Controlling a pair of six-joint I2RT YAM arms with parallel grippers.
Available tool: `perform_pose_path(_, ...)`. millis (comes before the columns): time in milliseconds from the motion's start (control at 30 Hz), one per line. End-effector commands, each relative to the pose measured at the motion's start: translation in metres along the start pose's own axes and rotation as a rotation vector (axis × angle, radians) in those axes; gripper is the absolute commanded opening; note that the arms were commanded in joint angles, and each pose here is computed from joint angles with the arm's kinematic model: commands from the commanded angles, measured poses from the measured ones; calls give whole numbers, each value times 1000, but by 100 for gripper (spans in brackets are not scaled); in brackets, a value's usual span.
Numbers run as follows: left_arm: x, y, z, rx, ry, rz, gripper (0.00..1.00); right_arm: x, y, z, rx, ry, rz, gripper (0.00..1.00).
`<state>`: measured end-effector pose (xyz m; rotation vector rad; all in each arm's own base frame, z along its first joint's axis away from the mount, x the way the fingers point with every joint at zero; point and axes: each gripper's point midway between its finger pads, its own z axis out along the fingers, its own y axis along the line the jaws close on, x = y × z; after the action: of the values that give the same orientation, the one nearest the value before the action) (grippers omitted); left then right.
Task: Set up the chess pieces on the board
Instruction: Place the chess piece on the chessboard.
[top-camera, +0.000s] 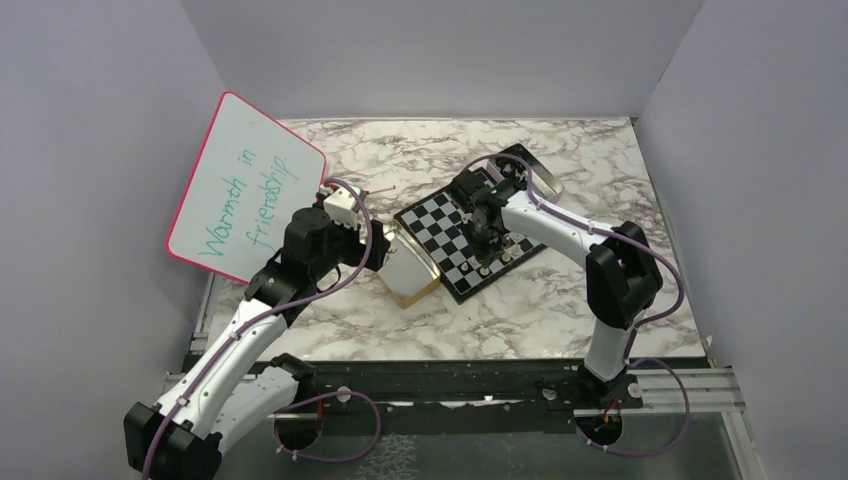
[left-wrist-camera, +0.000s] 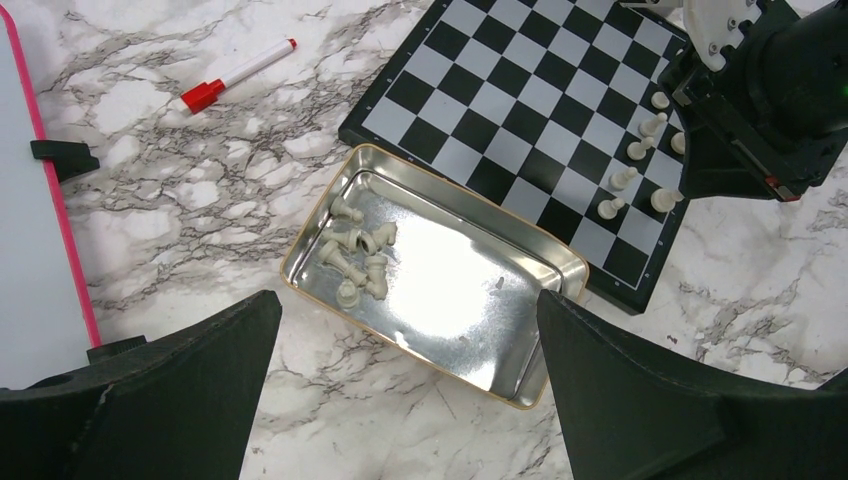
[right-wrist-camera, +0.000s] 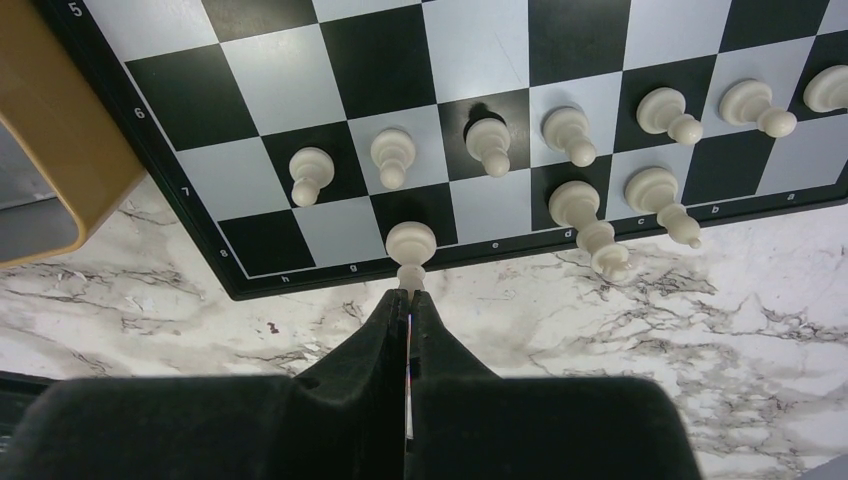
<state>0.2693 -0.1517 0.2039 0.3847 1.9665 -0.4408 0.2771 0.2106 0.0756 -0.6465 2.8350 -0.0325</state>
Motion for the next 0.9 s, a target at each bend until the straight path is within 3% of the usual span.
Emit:
perform_pose_path(0,-4,3,-3,-18,-18,13,99,-2,1,-2,-9,19,-10,6)
perform_pose_path(867,-6,3,-5,-21,-26,15,99,-6,0,9,5,38,-25,8)
